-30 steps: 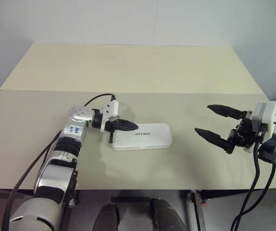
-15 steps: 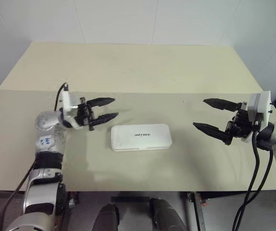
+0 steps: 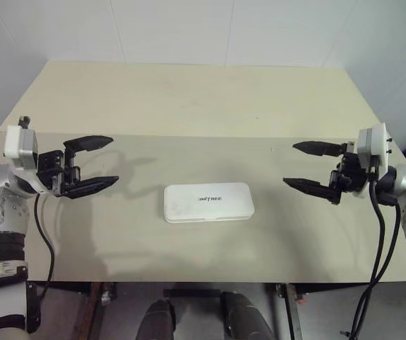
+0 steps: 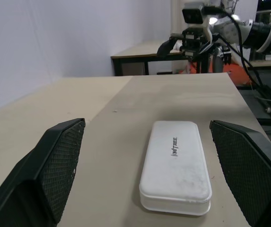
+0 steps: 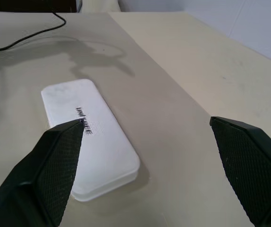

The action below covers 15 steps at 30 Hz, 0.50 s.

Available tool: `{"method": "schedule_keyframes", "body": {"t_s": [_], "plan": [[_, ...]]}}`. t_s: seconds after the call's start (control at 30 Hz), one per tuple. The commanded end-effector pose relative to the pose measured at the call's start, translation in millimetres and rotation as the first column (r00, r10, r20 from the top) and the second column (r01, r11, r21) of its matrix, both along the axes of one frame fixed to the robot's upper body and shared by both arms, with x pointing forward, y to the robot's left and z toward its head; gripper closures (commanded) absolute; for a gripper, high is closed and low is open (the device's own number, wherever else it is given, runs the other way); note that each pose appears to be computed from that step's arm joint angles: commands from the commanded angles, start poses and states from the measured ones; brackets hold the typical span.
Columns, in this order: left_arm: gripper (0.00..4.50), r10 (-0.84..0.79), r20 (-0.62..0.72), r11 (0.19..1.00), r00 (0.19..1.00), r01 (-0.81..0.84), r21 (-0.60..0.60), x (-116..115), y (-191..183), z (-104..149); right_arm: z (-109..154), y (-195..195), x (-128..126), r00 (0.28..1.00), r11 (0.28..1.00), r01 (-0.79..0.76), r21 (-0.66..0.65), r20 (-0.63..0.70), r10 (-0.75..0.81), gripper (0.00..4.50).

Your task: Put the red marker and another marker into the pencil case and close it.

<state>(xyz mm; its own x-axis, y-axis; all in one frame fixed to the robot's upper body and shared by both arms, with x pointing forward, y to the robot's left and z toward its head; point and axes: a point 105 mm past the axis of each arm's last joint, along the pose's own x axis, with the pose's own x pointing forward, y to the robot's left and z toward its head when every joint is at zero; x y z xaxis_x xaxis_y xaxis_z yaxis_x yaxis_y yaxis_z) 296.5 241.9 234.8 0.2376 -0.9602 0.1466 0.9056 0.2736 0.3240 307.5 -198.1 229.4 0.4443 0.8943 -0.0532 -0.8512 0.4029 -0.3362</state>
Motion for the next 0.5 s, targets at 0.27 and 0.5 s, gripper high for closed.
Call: {"method": "schedule_keyframes", "body": {"t_s": [0.27, 0.5], "plan": [[0.02, -0.131, -0.136, 0.991, 0.982, 0.131, -0.013, -37.1, 13.1, -13.5, 9.7, 6.9, -7.5, 0.999, 1.0, -0.023, -0.016, 0.026, 0.024, 0.0], [0.02, -0.125, -0.097, 0.992, 0.987, 0.123, -0.024, -30.8, 8.8, -18.7, 17.6, 8.0, -8.9, 0.999, 1.0, -0.018, -0.009, 0.044, 0.019, 0.0]]}}
